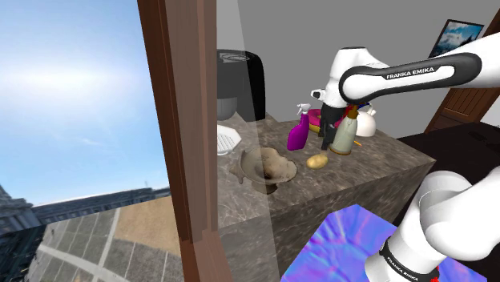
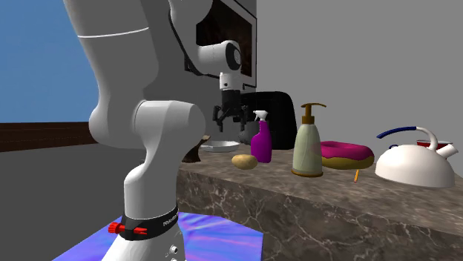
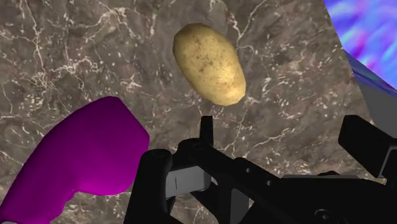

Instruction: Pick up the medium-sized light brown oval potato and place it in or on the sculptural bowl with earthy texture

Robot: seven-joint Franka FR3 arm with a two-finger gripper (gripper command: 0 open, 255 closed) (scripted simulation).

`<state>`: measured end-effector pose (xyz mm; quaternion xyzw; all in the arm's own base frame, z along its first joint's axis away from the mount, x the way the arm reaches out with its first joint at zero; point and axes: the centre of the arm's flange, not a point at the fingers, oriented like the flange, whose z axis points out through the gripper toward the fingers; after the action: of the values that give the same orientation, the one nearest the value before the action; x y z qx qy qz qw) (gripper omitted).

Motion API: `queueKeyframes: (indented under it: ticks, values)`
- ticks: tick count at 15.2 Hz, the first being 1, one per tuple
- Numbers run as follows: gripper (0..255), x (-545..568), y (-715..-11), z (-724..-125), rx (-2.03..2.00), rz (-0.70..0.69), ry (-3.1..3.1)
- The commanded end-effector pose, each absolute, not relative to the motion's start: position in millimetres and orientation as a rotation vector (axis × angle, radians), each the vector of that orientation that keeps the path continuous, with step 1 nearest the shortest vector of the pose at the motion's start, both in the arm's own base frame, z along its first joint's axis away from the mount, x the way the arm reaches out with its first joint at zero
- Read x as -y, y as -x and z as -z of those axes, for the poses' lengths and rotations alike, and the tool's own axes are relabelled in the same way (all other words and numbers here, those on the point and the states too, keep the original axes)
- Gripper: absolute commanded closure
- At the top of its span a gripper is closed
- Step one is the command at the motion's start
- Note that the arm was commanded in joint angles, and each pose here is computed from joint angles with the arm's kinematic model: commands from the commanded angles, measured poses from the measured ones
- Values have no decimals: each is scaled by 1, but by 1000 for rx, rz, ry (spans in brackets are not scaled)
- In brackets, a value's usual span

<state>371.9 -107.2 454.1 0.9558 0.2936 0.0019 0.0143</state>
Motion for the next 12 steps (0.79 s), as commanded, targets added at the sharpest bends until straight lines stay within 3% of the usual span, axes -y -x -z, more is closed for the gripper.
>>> queueKeyframes:
  ticks: [1, 6, 12]
  values:
    - [0, 116, -383, -430, -1058, 31, -2929]
    - [0, 134, -406, -369, -1381, 123, -2794]
    - [0, 136, -405, -341, -1388, 125, -2791]
